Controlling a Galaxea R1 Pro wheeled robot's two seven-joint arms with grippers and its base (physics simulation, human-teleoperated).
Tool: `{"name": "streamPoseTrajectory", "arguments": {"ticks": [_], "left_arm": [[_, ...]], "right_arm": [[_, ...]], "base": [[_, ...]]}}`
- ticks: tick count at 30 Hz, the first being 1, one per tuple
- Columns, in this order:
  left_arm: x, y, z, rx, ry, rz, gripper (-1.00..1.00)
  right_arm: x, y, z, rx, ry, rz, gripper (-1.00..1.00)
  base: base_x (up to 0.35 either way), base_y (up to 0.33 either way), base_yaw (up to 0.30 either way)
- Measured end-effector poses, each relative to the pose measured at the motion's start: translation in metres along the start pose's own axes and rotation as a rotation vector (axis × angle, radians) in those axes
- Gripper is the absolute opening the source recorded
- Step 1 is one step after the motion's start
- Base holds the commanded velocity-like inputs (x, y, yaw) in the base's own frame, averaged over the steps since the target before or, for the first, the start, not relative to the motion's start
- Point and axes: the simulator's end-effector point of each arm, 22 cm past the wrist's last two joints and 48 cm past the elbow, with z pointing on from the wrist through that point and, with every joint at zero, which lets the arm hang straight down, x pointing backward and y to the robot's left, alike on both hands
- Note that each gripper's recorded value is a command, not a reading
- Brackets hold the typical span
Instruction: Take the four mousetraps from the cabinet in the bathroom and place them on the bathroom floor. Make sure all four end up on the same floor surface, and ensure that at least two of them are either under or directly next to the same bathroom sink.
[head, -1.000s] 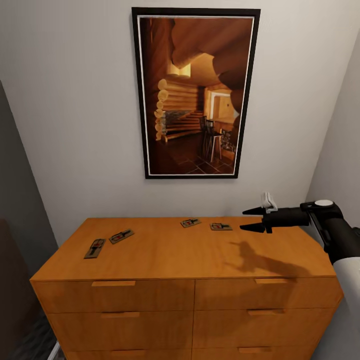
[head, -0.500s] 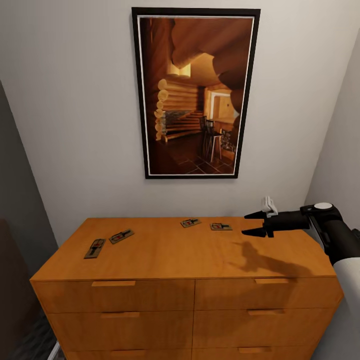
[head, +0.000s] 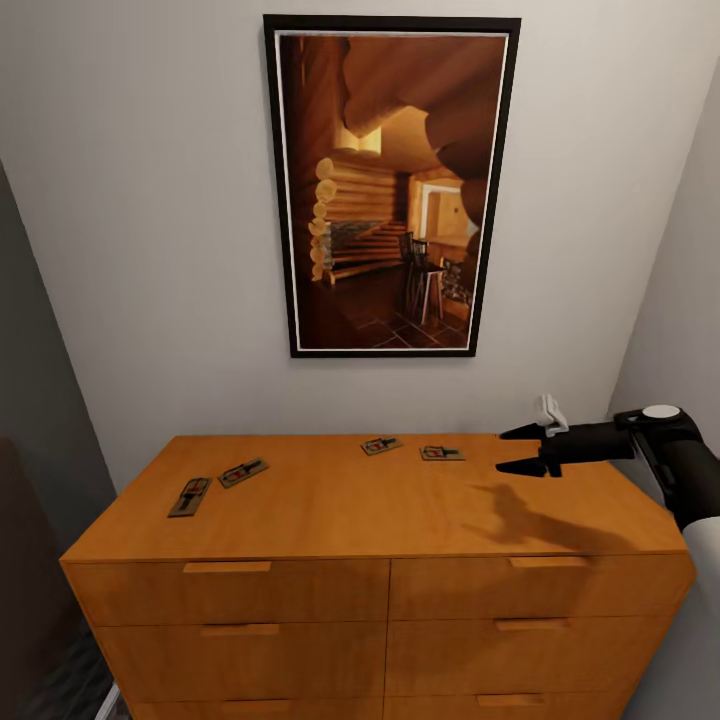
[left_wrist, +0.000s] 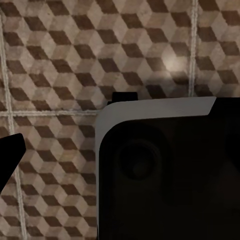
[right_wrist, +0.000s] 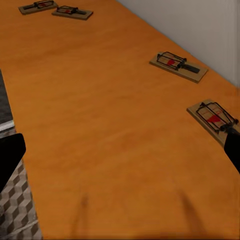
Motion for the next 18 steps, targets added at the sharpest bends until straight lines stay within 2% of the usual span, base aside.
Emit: {"name": "streamPoseTrajectory", "arguments": {"ticks": [18], "left_arm": [[0.0066,0.0000,-0.0003,0.000,0.014,0.000,1.00]], "right_arm": [[0.0029,-0.0015,-0.0103,0.003,0.007,0.000,1.00]], "base": [[0.000,0.000,0.000]]}}
